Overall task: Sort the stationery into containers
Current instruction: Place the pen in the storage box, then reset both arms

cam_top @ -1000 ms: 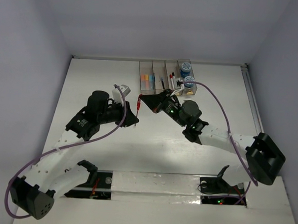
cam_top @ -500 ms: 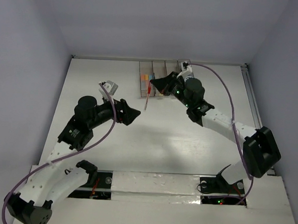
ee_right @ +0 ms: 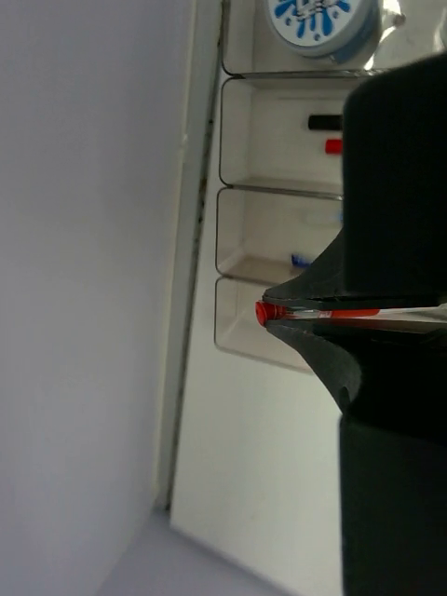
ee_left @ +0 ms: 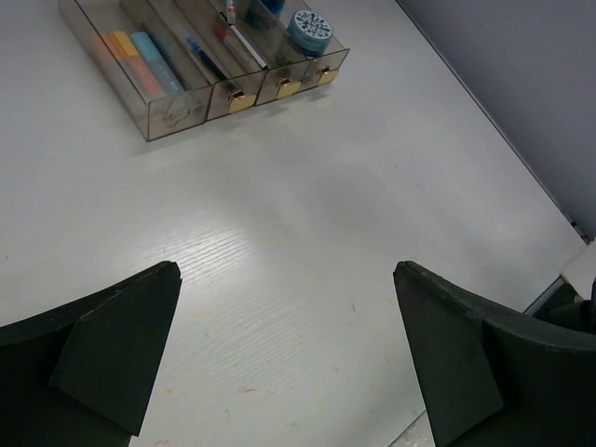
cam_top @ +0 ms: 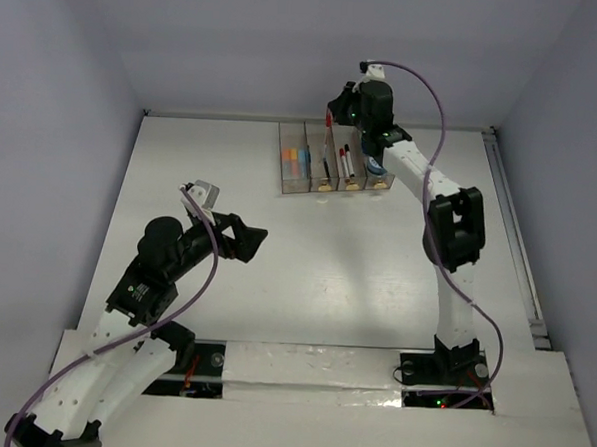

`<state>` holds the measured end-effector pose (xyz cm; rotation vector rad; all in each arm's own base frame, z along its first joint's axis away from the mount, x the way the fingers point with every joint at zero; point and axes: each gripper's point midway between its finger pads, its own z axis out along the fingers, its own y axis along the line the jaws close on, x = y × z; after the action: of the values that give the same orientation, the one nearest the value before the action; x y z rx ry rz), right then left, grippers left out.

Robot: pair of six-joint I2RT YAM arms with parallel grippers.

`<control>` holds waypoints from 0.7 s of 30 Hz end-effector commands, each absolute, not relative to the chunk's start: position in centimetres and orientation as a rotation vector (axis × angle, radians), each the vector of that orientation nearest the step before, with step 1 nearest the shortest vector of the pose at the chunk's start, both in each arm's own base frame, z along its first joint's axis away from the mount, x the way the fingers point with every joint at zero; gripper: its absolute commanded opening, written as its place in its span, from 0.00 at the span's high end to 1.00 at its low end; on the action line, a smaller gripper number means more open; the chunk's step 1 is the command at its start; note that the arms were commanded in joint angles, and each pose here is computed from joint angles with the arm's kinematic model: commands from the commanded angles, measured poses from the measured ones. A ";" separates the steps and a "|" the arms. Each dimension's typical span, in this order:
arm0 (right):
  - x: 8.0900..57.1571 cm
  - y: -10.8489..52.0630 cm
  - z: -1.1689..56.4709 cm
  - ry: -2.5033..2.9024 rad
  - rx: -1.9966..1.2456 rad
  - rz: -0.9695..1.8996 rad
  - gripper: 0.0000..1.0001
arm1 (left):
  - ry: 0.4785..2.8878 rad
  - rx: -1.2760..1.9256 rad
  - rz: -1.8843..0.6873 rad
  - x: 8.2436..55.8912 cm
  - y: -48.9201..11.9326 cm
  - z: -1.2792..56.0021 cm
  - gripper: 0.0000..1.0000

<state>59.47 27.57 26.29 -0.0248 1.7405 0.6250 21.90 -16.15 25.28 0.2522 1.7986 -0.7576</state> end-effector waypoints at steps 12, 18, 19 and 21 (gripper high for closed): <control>62.8 29.1 21.0 1.920 -0.190 0.493 0.48 | 1.742 0.222 -0.701 22.6 -15.0 26.5 0.01; 61.4 29.3 27.3 1.806 -0.187 0.565 0.00 | 1.722 0.221 -0.706 22.4 -15.0 27.0 0.01; 60.3 28.9 30.7 1.754 -0.186 0.578 0.00 | 1.720 0.218 -0.703 22.4 -14.9 27.0 0.01; 58.7 28.3 34.2 1.684 -0.179 0.605 0.00 | 1.699 0.217 -0.698 22.2 -14.7 27.6 0.01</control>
<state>61.47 28.52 20.35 -0.1755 1.9585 0.5094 22.13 -15.08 25.84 0.2207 1.7707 -0.7124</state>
